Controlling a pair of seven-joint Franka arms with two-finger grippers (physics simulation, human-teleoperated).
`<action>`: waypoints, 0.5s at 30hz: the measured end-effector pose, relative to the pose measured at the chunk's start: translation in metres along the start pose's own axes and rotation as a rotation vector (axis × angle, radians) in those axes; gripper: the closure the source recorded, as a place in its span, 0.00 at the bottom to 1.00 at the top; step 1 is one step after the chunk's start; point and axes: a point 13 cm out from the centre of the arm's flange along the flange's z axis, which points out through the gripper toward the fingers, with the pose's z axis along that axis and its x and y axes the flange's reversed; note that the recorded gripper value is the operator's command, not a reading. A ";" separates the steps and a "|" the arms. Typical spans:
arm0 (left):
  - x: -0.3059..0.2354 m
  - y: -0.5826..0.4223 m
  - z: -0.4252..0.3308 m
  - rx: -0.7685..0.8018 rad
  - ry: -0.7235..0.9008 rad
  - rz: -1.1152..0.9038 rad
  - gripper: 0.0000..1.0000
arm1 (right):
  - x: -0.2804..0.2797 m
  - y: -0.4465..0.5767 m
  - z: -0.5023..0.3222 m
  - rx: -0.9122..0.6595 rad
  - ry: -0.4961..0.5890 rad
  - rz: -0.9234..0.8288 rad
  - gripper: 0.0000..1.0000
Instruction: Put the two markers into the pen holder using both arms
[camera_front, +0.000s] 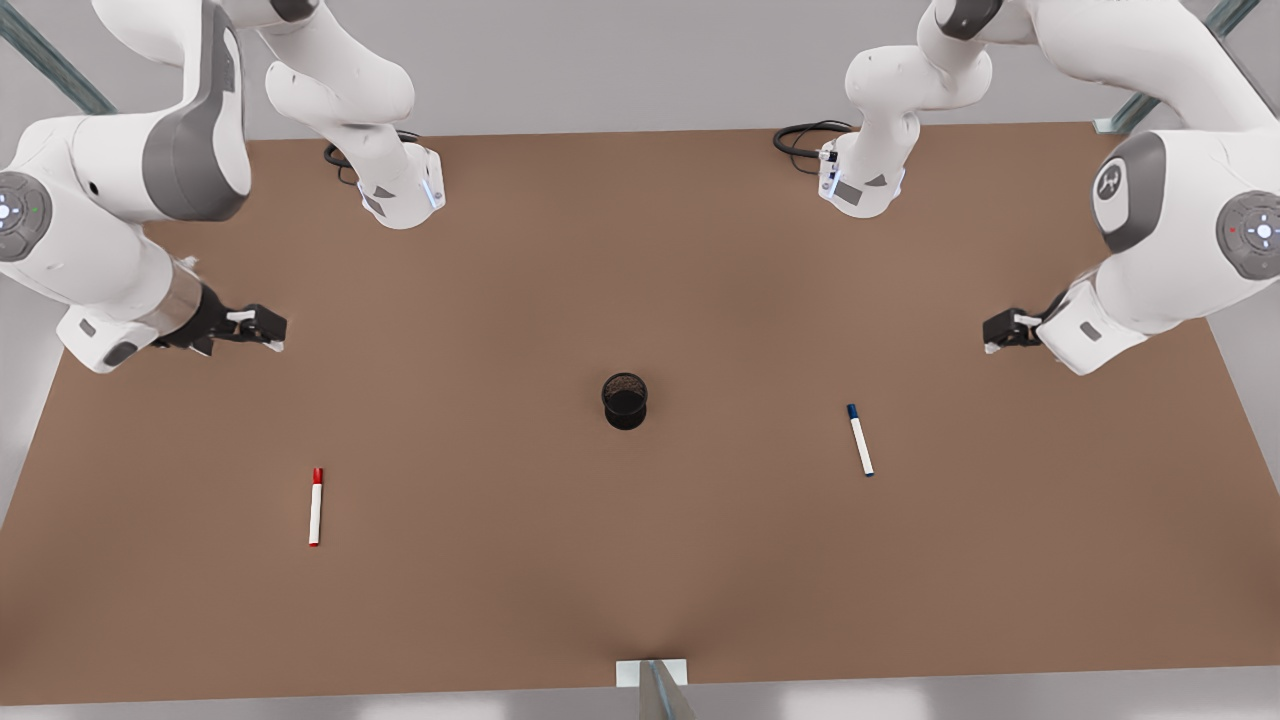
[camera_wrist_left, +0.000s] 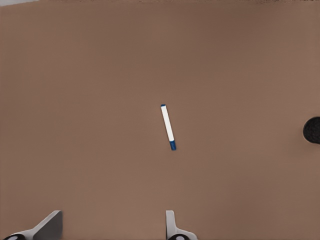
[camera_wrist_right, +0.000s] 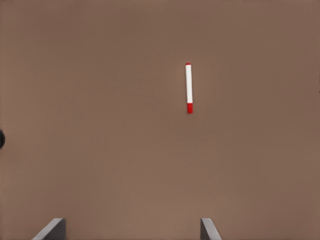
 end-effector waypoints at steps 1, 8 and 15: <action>-0.003 -0.001 0.002 0.000 -0.002 0.004 0.00 | -0.004 -0.002 0.001 -0.004 -0.010 0.007 0.00; -0.042 -0.064 0.229 0.018 0.160 -0.048 0.07 | -0.063 -0.004 0.075 -0.015 -0.010 0.012 0.00; -0.068 -0.062 0.369 0.037 0.028 -0.248 0.00 | -0.144 -0.065 0.309 -0.055 0.038 0.099 0.00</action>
